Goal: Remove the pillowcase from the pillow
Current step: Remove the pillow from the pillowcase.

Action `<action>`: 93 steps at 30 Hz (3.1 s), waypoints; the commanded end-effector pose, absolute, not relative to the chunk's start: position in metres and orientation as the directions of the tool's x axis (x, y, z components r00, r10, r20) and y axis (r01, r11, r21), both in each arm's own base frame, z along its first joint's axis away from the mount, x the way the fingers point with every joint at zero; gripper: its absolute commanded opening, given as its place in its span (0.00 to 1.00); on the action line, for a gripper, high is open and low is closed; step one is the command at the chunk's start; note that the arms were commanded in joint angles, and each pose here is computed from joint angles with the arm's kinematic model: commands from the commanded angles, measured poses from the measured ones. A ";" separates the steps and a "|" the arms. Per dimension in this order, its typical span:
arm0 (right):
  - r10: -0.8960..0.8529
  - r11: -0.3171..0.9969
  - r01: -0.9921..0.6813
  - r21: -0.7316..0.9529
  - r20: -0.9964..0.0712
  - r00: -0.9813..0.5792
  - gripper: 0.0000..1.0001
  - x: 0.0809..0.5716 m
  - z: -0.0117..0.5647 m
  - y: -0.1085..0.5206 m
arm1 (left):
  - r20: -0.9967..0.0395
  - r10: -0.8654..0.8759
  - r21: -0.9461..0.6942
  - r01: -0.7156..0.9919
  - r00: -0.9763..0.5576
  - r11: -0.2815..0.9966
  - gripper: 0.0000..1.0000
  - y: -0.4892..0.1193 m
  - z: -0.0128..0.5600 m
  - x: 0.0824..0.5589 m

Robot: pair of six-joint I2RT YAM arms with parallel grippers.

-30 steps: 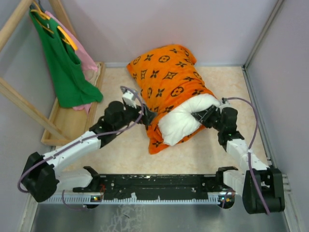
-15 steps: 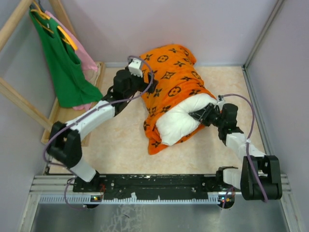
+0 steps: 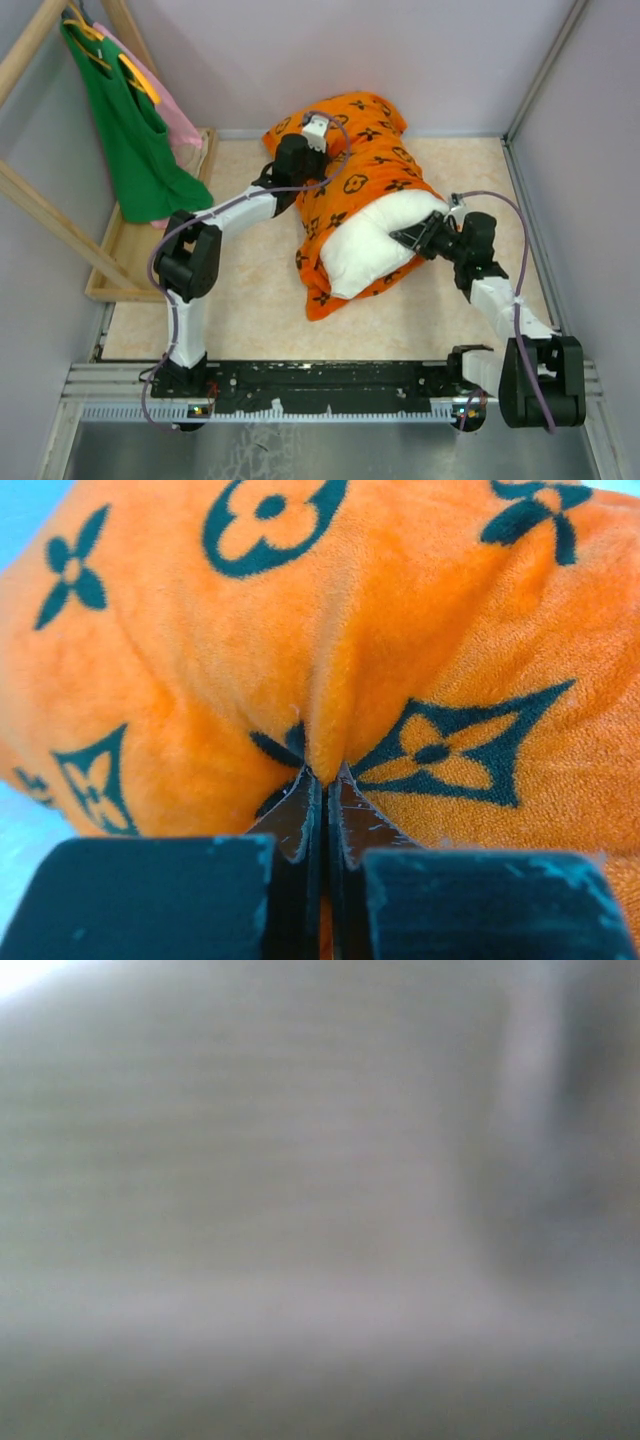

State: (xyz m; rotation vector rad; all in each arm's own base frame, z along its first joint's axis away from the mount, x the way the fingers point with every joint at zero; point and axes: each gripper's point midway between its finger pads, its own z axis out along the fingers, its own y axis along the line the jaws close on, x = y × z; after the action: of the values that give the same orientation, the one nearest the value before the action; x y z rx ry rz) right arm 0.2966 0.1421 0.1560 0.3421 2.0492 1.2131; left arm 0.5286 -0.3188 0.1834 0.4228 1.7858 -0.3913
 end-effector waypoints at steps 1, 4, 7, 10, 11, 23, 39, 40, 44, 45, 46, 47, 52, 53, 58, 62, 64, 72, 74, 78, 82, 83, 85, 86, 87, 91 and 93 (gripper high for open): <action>0.516 0.387 -0.334 0.859 -0.502 -0.694 0.00 0.290 0.228 0.160 | -0.958 0.177 0.119 0.252 -0.224 0.960 0.00 -0.246 0.176 0.546; 0.580 0.281 -0.392 0.876 -0.481 -0.658 0.00 0.291 0.257 0.157 | -0.953 0.174 0.152 0.108 -0.247 0.983 0.00 -0.190 0.185 0.545; 0.642 0.193 -0.387 0.901 -0.415 -0.645 0.00 0.296 0.274 0.149 | -0.960 0.123 0.125 0.010 -0.253 0.992 0.00 -0.143 0.195 0.520; 0.672 0.233 -0.222 0.947 -0.321 -0.667 0.00 0.326 0.250 0.138 | -0.968 0.089 0.102 -0.048 -0.235 0.994 0.00 -0.119 0.208 0.487; 0.682 0.260 -0.152 0.954 -0.292 -0.670 0.00 0.337 0.239 0.134 | -0.970 0.068 0.083 -0.054 -0.233 0.995 0.00 -0.116 0.212 0.476; 0.608 0.564 -0.049 0.825 -0.454 -0.651 0.00 0.415 0.237 0.100 | -0.996 0.052 0.038 0.169 -0.078 0.985 0.00 -0.178 0.289 0.356; 0.458 0.597 -0.148 0.788 -0.487 -0.744 0.00 0.416 0.213 0.112 | -0.990 0.100 0.129 0.327 0.104 0.936 1.00 -0.217 0.352 0.334; 0.442 0.603 -0.158 0.782 -0.493 -0.749 0.00 0.414 0.212 0.117 | -0.989 0.117 0.142 0.352 0.091 0.925 1.00 -0.224 0.354 0.344; 0.368 0.623 -0.210 0.754 -0.519 -0.771 0.00 0.401 0.211 0.141 | -0.986 0.163 0.165 0.438 0.043 0.884 1.00 -0.250 0.346 0.384; 0.346 0.622 -0.230 0.748 -0.526 -0.777 0.00 0.396 0.212 0.149 | -0.987 0.161 0.154 0.486 0.029 0.860 1.00 -0.260 0.345 0.391; 0.331 0.619 -0.242 0.747 -0.528 -0.782 0.00 0.393 0.212 0.156 | -0.988 0.154 0.142 0.532 0.021 0.835 1.00 -0.273 0.346 0.395; 0.313 0.615 -0.261 0.744 -0.535 -0.785 0.00 0.388 0.214 0.161 | -0.989 0.149 0.132 0.565 0.016 0.814 1.00 -0.285 0.347 0.401; 0.261 0.608 -0.305 0.733 -0.548 -0.795 0.00 0.371 0.214 0.177 | -0.978 0.203 0.127 0.641 -0.046 0.757 1.00 -0.330 0.311 0.438; 0.254 0.608 -0.309 0.732 -0.548 -0.797 0.00 0.368 0.214 0.178 | -0.974 0.218 0.130 0.635 -0.062 0.761 1.00 -0.335 0.296 0.447; 0.231 0.607 -0.350 0.713 -0.580 -0.781 0.00 0.359 0.227 0.177 | -0.938 0.310 0.176 0.557 -0.155 0.812 0.68 -0.333 0.224 0.482; 0.238 0.575 -0.386 0.721 -0.599 -0.765 0.00 0.354 0.249 0.179 | -0.898 0.368 0.240 0.433 -0.241 0.869 0.25 -0.294 0.180 0.506; 0.257 0.539 -0.415 0.733 -0.612 -0.748 0.00 0.351 0.266 0.177 | -0.882 0.380 0.271 0.359 -0.280 0.893 0.10 -0.265 0.170 0.518; 0.557 0.504 -0.357 0.787 -0.612 -0.562 0.00 0.358 0.325 0.111 | -0.857 0.302 0.333 -0.001 -0.418 0.943 0.06 -0.118 0.160 0.542; 0.620 0.490 -0.316 0.813 -0.579 -0.529 0.00 0.360 0.324 0.091 | -0.850 0.281 0.340 -0.058 -0.446 0.938 0.03 -0.092 0.159 0.539; 0.664 0.504 -0.247 0.828 -0.554 -0.502 0.00 0.366 0.308 0.074 | -0.855 0.264 0.336 -0.090 -0.446 0.937 0.05 -0.072 0.164 0.525; 0.641 0.539 -0.232 0.810 -0.573 -0.511 0.00 0.371 0.302 0.078 | -0.902 0.221 0.216 0.056 -0.372 0.975 0.81 -0.107 0.201 0.513; 0.630 0.550 -0.233 0.802 -0.582 -0.514 0.00 0.372 0.303 0.081 | -0.916 0.205 0.187 0.086 -0.345 0.979 0.91 -0.117 0.217 0.507; 0.611 0.575 -0.227 0.786 -0.597 -0.520 0.00 0.374 0.303 0.087 | -0.950 0.164 0.125 0.158 -0.265 0.979 1.00 -0.140 0.264 0.487; 0.605 0.583 -0.228 0.779 -0.605 -0.518 0.00 0.376 0.304 0.089 | -0.963 0.147 0.097 0.219 -0.228 0.971 1.00 -0.156 0.285 0.473; 0.606 0.584 -0.227 0.780 -0.604 -0.517 0.00 0.379 0.303 0.090 | -0.976 0.118 0.059 0.302 -0.183 0.952 1.00 -0.180 0.308 0.455; 0.634 0.542 -0.202 0.816 -0.555 -0.539 0.00 0.387 0.293 0.093 | -0.997 0.076 0.040 0.601 -0.034 0.798 1.00 -0.280 0.352 0.358; 0.636 0.539 -0.191 0.820 -0.546 -0.546 0.00 0.390 0.290 0.094 | -0.995 0.080 0.018 0.687 -0.058 0.727 1.00 -0.303 0.348 0.321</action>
State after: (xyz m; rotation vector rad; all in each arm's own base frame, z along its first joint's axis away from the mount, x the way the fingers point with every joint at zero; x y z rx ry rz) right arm 0.3553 0.1105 0.2408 0.3895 2.0412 1.2193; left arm 0.3947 -0.2470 0.3424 0.4462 1.6237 -0.3256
